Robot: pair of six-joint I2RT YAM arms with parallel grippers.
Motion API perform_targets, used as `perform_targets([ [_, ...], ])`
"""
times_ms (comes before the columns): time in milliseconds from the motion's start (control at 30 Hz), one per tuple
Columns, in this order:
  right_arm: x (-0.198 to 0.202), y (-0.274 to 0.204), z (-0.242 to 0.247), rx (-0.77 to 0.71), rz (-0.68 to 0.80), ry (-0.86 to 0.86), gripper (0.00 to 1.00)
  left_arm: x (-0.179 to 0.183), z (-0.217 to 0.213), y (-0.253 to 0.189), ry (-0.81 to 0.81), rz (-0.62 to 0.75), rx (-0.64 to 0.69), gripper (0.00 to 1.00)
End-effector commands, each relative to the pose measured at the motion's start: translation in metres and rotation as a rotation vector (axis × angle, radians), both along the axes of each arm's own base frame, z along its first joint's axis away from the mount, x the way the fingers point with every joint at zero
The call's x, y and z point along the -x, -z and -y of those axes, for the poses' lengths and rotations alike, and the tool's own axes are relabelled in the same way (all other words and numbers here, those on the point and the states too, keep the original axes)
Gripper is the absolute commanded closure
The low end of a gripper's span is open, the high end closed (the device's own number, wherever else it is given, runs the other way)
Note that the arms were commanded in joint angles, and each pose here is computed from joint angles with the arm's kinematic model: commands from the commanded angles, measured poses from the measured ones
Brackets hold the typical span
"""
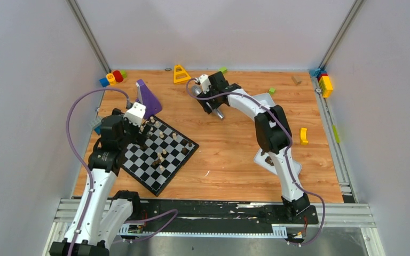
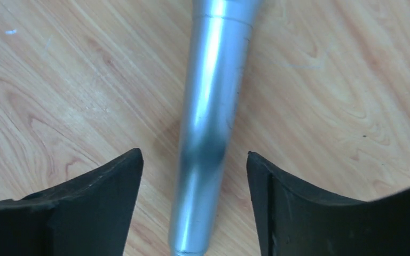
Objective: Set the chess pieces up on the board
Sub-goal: Move the distractor to the center of the board.
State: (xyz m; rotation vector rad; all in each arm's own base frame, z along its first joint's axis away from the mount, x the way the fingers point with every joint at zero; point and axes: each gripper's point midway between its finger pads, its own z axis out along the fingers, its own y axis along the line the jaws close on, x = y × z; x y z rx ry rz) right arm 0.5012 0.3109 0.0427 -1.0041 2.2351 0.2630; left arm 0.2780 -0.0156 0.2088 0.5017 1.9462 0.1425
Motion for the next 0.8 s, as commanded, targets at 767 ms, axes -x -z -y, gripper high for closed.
perform_targets([
  [767, 0.135, -0.129, 0.032, -0.227, 0.015, -0.131, 0.12, 0.045, -0.151, 0.142, -0.388, -0.669, 0.207, 0.07],
])
